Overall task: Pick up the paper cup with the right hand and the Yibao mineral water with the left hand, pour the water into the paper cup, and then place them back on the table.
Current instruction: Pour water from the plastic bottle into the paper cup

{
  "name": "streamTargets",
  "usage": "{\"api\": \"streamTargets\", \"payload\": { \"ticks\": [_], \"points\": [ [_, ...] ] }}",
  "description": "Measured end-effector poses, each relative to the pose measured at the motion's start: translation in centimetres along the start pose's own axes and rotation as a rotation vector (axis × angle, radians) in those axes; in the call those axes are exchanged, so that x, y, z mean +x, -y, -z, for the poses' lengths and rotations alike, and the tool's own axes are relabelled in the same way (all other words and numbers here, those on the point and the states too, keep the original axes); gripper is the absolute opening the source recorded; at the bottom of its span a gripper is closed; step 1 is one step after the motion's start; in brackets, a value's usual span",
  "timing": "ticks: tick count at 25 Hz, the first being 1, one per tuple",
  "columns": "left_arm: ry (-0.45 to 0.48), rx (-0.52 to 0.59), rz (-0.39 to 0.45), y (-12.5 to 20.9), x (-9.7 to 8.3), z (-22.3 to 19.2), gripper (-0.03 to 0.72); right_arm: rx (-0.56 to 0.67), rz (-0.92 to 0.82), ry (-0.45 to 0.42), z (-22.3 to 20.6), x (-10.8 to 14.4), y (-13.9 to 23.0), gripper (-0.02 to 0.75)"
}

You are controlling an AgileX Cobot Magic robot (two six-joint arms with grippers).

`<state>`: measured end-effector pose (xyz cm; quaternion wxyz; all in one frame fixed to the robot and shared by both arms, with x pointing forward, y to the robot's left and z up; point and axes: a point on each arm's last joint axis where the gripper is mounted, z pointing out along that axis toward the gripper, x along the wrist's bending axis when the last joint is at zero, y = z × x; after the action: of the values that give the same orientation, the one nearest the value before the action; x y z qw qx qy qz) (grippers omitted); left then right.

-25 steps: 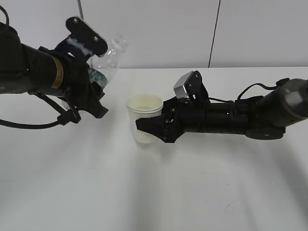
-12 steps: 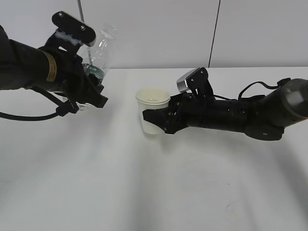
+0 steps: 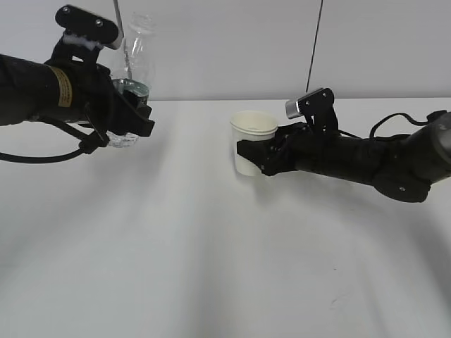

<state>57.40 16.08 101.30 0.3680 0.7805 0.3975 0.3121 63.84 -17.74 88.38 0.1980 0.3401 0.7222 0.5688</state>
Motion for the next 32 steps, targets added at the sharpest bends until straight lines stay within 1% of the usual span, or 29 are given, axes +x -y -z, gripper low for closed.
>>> {"api": "streamTargets", "payload": {
  "ticks": [6, 9, 13, 19, 24, 27, 32],
  "points": [
    [0.043, -0.021, 0.056, 1.0, 0.1, -1.8, 0.354, -0.007, -0.016, 0.068, 0.4, -1.2, 0.0, 0.543],
    [0.067, -0.022, 0.069, 1.7, 0.0, -2.9, 0.354, -0.02, -0.009, 0.098, 0.6, -1.7, -0.1, 0.543],
    [0.1, -0.057, 0.1, 2.4, 0.3, -4.0, 0.354, -0.027, -0.026, 0.144, 0.8, -2.3, -0.1, 0.543],
    [0.116, -0.117, 0.159, 3.5, 1.9, -5.2, 0.354, -0.025, -0.046, 0.217, 1.3, -3.6, 0.0, 0.543],
    [0.142, -0.172, 0.197, 4.4, 2.7, -6.2, 0.353, -0.043, -0.088, 0.282, 1.9, -4.7, -0.1, 0.543],
    [0.153, -0.201, 0.226, 5.2, 3.3, -6.8, 0.353, -0.052, -0.099, 0.307, 2.0, -5.0, -0.1, 0.543],
    [0.149, -0.241, 0.29, 6.8, 4.7, -7.9, 0.353, -0.072, -0.115, 0.356, 2.2, -5.4, -0.3, 0.543]
  ]
}}
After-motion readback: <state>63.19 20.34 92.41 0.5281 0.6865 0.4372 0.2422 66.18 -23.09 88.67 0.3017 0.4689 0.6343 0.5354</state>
